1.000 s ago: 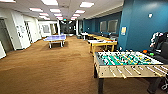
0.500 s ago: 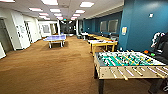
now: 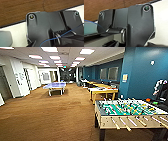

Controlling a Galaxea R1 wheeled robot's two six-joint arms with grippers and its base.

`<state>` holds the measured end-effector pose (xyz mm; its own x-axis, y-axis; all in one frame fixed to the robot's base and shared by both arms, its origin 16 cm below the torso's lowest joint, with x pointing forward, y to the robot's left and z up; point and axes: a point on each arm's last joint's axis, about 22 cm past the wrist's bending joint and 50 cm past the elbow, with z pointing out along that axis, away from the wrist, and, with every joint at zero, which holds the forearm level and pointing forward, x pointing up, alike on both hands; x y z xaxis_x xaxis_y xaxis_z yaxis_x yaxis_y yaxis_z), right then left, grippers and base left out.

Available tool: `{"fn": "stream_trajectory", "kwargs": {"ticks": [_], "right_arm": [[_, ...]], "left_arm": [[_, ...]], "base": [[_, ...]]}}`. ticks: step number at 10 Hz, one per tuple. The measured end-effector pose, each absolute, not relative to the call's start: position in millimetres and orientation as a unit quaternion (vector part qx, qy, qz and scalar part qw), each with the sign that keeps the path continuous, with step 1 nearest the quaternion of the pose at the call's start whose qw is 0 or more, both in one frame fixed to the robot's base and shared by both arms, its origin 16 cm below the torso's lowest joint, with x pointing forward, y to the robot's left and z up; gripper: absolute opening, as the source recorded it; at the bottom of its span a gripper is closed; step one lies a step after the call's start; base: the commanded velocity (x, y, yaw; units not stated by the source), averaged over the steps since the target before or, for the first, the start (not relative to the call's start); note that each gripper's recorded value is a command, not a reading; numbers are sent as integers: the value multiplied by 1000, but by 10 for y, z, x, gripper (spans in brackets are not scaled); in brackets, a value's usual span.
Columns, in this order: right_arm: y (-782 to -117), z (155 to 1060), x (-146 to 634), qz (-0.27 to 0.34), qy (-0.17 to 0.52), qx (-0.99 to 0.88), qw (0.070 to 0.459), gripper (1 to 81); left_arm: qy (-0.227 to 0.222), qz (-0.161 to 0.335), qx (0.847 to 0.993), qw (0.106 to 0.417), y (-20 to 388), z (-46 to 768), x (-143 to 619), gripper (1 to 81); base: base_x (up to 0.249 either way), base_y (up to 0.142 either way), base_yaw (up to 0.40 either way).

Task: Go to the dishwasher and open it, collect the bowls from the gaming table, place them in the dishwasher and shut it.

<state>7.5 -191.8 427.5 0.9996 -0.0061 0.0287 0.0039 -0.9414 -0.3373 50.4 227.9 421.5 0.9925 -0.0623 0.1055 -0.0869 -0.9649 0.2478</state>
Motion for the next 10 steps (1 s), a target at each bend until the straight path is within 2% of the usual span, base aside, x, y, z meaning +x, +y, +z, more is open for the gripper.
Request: {"fn": "stream_trajectory", "kwargs": {"ticks": [5,7,10], "right_arm": [[-1991,4266,50,-14,1,-986,166,811],[-1837,4284,122,-18,-1,-984,175,811],[-2007,4260,52,-14,1,-986,163,811]], "left_arm": [[-38,47,990,131,2220,4216,456,811],[-38,51,990,124,2319,4215,533,811],[-38,48,989,132,2204,4217,472,811]], "base": [[138,0,0],[138,0,0],[138,0,0]]}}
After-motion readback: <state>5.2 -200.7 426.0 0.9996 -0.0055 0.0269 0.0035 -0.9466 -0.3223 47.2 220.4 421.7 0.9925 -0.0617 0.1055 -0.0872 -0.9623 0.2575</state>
